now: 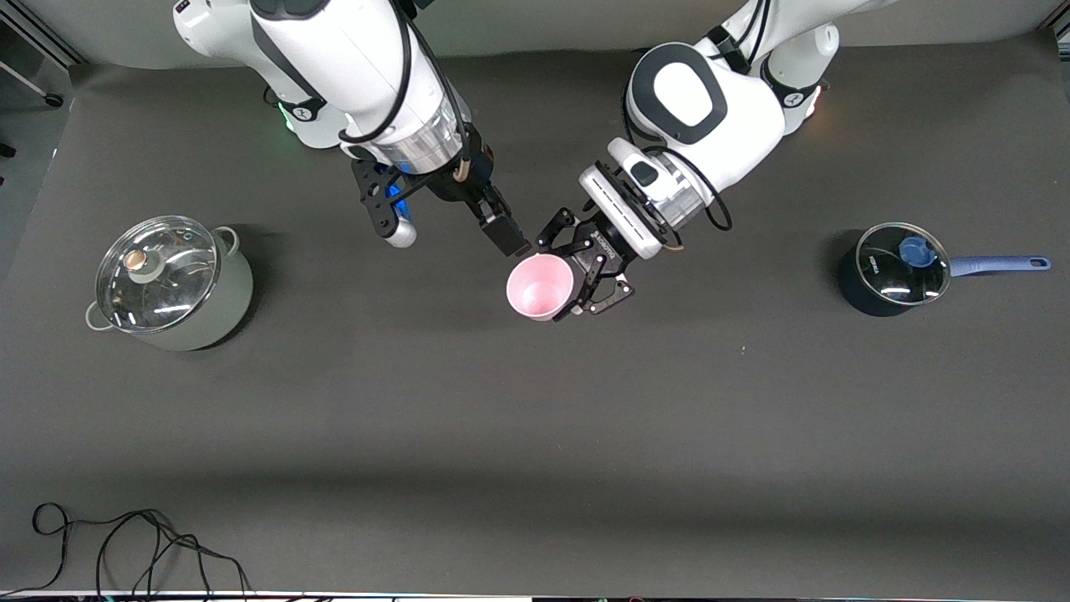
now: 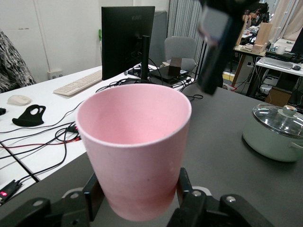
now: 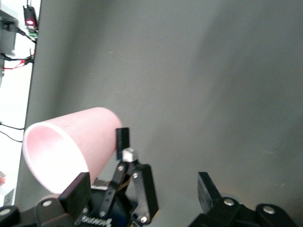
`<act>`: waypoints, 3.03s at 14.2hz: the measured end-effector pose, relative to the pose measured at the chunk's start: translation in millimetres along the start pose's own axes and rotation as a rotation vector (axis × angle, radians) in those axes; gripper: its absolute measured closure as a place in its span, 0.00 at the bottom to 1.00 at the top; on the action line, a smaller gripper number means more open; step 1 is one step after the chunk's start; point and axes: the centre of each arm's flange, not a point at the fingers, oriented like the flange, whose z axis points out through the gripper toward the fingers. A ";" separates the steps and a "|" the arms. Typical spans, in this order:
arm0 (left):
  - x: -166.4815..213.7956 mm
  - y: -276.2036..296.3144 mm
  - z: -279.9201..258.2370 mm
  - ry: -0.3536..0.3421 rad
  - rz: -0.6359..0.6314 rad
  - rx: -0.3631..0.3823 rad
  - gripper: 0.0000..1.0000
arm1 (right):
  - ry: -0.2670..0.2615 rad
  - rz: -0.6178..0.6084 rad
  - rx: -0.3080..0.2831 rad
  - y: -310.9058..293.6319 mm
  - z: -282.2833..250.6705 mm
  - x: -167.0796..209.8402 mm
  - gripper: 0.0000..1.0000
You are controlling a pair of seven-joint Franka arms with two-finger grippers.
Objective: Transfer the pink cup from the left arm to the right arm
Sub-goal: 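Close the right gripper on the cup rim beside the left gripper, then open the left gripper and withdraw it while the right gripper holds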
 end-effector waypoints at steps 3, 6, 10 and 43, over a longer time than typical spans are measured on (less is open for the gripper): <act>-0.1 3.7 0.6 -0.003 0.003 0.001 0.35 | 0.004 0.003 0.027 -3.8 -11.3 2.1 0.00; -0.2 7.0 0.7 -0.008 0.006 0.009 0.35 | 0.028 0.007 0.055 -14.0 3.5 10.1 0.00; -0.3 10.2 0.7 -0.013 0.009 0.016 0.35 | 0.052 0.008 0.057 -24.5 33.9 17.5 0.00; -11.1 -83.0 -21.6 0.017 -0.099 0.097 0.01 | 0.116 -0.150 0.058 -36.6 33.0 62.2 0.96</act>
